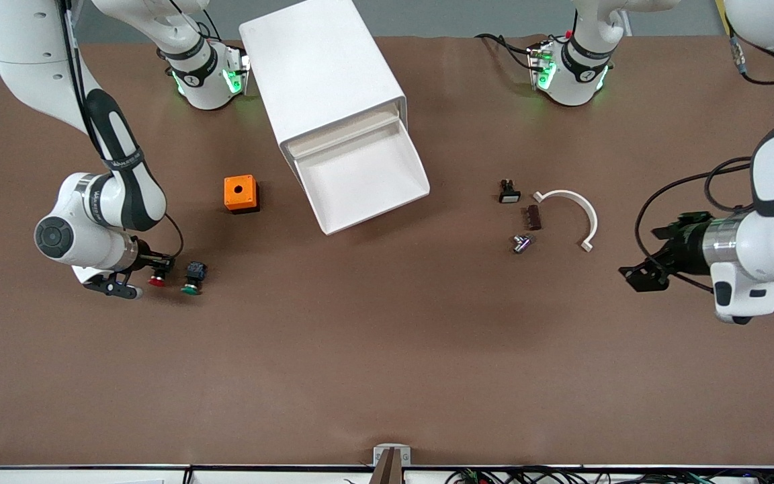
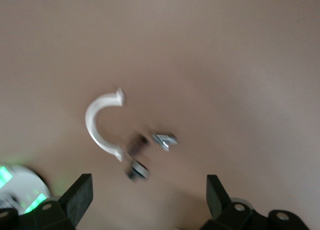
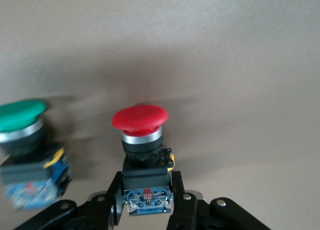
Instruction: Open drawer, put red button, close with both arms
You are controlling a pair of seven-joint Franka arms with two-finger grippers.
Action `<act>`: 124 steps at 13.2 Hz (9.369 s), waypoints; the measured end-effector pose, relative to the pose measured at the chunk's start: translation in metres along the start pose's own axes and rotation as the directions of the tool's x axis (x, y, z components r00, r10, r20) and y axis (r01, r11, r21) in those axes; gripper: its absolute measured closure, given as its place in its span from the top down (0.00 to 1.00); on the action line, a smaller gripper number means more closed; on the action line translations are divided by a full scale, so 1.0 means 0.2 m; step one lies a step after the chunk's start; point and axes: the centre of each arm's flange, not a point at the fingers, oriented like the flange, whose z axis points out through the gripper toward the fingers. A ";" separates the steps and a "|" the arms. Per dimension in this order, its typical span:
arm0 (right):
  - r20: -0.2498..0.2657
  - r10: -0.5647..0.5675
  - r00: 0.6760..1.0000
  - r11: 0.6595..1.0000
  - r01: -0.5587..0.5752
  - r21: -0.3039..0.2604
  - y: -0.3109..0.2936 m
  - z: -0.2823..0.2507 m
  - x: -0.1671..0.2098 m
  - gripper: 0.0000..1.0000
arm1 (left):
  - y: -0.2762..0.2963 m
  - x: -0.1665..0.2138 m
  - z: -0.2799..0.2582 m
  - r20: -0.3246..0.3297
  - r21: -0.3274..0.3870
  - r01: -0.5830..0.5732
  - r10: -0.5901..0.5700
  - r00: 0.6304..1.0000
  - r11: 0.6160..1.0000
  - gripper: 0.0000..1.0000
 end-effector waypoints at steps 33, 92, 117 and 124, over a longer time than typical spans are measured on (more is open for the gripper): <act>0.111 0.746 0.657 0.664 -0.747 -0.042 -2.29 -0.81 -1.13 0.41 | -0.41 -0.30 -0.43 -0.166 0.019 -0.385 0.383 0.909 0.923 1.00; -0.066 -0.113 0.991 0.993 0.115 0.023 -0.08 -2.09 -0.95 1.00 | -0.50 -0.61 -0.41 -0.221 0.028 -0.464 0.459 0.861 0.885 1.00; -0.070 -0.116 0.991 0.993 0.118 0.021 -0.10 -2.09 -0.94 1.00 | -0.46 -0.59 -0.38 -0.207 0.032 -0.476 0.472 0.857 0.879 1.00; -0.067 -0.116 0.991 0.993 0.118 0.020 -0.10 -2.08 -0.94 1.00 | -0.46 -0.60 -0.38 -0.207 0.034 -0.480 0.476 0.855 0.877 1.00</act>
